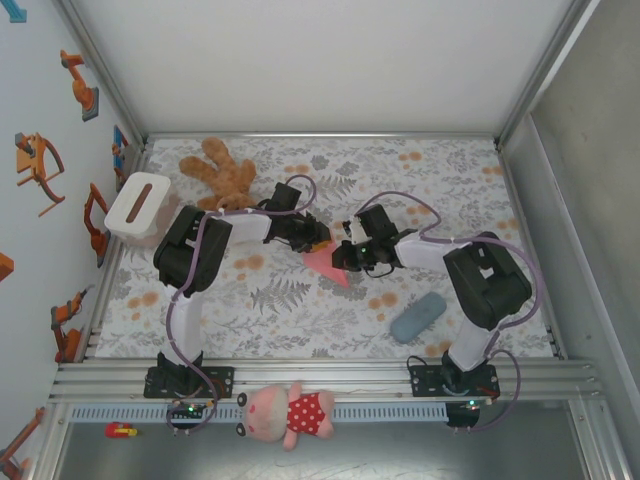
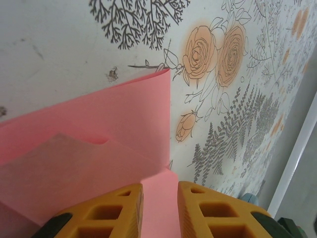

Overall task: Fold a paper plane with a square sheet of paper (pick it up from the middle)
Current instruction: Fourth fold the wing at the center of the table.

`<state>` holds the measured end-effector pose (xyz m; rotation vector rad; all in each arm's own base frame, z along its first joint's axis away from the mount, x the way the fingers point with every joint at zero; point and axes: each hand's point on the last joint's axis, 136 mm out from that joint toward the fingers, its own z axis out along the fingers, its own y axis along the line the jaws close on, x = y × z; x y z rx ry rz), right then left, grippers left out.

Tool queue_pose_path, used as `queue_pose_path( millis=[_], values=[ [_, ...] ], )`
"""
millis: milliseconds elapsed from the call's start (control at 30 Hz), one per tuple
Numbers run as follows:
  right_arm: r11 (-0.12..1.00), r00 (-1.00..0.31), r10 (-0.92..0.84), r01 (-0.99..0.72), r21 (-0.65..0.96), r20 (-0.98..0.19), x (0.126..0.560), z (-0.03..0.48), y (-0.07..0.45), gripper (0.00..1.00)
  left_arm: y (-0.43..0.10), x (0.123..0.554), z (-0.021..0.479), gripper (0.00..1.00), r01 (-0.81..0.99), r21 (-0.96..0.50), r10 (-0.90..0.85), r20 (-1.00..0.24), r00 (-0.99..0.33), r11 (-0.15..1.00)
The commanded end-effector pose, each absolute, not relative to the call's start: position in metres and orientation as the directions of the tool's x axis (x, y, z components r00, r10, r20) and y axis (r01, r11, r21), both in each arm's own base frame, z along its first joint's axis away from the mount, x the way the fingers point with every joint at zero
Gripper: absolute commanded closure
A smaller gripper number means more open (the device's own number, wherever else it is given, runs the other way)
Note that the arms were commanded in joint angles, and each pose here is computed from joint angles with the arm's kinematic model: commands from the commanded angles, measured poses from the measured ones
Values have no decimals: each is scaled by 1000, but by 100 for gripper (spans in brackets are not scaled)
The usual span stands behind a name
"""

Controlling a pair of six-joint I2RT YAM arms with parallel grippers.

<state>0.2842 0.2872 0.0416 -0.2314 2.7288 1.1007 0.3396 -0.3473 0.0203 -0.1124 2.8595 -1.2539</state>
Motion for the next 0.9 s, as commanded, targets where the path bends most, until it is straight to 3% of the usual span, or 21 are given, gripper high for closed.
queue_pose_path(
  millis=[0,600,867],
  values=[
    [721,-969,-75,-216,659,-236,288,41,290,92,-332,329,-16,76,-122,-657,-93,80,-992,744],
    [809,-983,-54,-145,570,-174,277,5,266,93,-333,332,-14,76,-121,-658,-92,78,-993,743],
    [833,-990,-54,-116,541,-130,267,-10,257,94,-341,344,18,76,-61,-695,-76,10,-997,716]
  ],
)
